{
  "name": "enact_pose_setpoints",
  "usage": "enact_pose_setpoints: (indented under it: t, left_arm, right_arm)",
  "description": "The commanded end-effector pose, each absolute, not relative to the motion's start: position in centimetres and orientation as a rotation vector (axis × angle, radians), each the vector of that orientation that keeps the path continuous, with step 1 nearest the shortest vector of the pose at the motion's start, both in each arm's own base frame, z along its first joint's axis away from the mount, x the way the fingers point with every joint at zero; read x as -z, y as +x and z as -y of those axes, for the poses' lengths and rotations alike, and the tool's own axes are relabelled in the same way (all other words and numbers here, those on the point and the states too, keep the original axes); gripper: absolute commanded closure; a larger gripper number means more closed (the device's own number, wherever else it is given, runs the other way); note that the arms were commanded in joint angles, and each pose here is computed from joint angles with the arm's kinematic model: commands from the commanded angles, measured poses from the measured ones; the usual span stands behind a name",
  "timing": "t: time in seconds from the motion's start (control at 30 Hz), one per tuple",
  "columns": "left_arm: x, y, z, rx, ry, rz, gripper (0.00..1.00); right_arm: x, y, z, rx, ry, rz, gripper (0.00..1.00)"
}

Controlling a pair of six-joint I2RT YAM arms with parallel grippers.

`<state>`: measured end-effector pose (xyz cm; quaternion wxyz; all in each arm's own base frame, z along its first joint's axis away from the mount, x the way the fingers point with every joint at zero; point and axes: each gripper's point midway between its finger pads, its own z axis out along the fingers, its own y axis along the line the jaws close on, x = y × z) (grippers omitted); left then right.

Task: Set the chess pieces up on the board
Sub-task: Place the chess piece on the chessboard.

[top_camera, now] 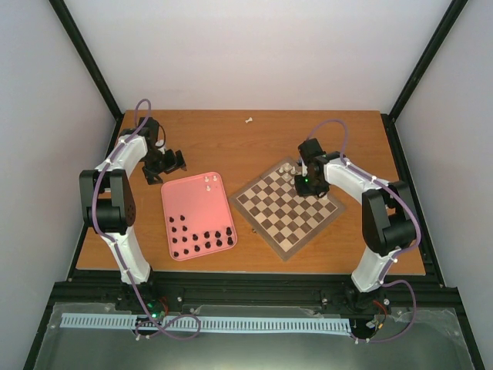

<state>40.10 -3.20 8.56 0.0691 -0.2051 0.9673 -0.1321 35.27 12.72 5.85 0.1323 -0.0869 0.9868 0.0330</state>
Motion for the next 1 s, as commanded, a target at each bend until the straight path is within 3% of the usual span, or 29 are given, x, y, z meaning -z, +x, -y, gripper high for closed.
enact_pose_setpoints:
  t: [0.0, 0.7, 0.97]
  left_arm:
    - [-9.3, 40.7, 3.4, 0.398, -0.581, -2.893, 0.00]
    - [-9.0, 40.8, 3.4, 0.395, -0.578, -2.904, 0.00]
    - [-8.9, 40.8, 3.5, 0.397, -0.578, -2.904, 0.00]
  right_arm:
    - [-5.6, 36.2, -12.5, -0.078, -0.254, -2.849, 0.90]
    - [-5.5, 36.0, -12.0, -0.041, -0.277, -2.867, 0.86]
    - [-6.4, 35.6, -12.1, -0.066, -0.277, -2.851, 0.76]
